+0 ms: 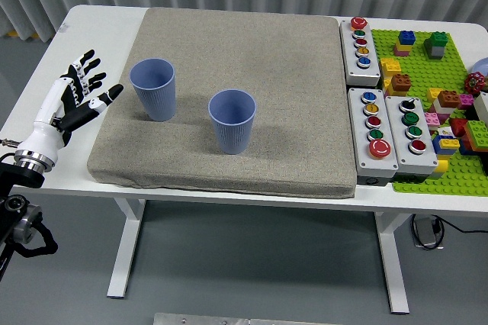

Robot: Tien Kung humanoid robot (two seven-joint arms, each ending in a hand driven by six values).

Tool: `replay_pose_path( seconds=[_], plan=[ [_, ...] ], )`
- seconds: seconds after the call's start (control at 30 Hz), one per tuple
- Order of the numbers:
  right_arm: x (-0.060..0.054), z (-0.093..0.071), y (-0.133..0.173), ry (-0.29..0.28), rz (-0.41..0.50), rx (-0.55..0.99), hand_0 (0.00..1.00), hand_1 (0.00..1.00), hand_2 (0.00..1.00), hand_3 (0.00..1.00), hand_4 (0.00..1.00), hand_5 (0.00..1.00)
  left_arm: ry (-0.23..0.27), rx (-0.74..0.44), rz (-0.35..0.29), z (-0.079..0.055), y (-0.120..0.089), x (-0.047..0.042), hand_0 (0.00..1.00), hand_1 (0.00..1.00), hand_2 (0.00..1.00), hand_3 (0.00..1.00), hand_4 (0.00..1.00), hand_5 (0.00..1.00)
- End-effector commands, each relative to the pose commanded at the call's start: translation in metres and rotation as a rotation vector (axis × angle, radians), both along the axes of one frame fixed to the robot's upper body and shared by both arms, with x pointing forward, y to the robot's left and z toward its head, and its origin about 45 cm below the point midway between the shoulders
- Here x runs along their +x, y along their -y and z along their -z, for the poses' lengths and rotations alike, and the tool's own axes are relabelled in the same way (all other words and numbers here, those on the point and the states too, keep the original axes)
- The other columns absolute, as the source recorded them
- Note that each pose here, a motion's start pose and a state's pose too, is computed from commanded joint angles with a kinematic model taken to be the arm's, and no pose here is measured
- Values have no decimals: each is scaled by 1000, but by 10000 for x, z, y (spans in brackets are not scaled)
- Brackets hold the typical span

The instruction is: Pick cup pour cup place

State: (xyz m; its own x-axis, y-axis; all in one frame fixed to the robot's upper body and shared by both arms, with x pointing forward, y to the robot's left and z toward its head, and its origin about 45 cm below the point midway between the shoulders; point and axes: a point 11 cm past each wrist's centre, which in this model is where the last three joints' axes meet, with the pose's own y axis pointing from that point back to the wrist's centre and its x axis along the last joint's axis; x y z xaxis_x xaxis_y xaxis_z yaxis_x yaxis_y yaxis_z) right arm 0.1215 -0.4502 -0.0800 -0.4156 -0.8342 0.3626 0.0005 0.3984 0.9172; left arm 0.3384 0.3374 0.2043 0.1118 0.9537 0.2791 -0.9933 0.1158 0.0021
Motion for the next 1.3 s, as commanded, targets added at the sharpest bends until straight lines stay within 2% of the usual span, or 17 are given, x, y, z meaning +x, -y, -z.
replay_pose_path(
  seconds=[0.2,0.57,0.77,1.0,1.3],
  plan=[
    [-11,4,-5,-4,0,1,695,669,609,610,2,328,-31,107,42,107,78,-11,933,948,998,998,997,377],
    [-38,14,-14,-12,-1,4,695,669,609,610,2,330,-69,135,41,253,100,47,943,956,998,998,998,381],
    [-49,16,-12,-16,-6,3,695,669,608,610,2,329,-87,86,20,302,61,151,945,956,998,998,998,384],
    [-49,17,-14,-15,-5,4,695,667,608,610,2,331,-118,77,26,387,90,215,949,952,998,998,998,393],
    [9,1,-11,-3,-5,3,695,667,608,610,2,329,-106,78,40,310,135,378,949,951,998,998,998,405]
  ],
)
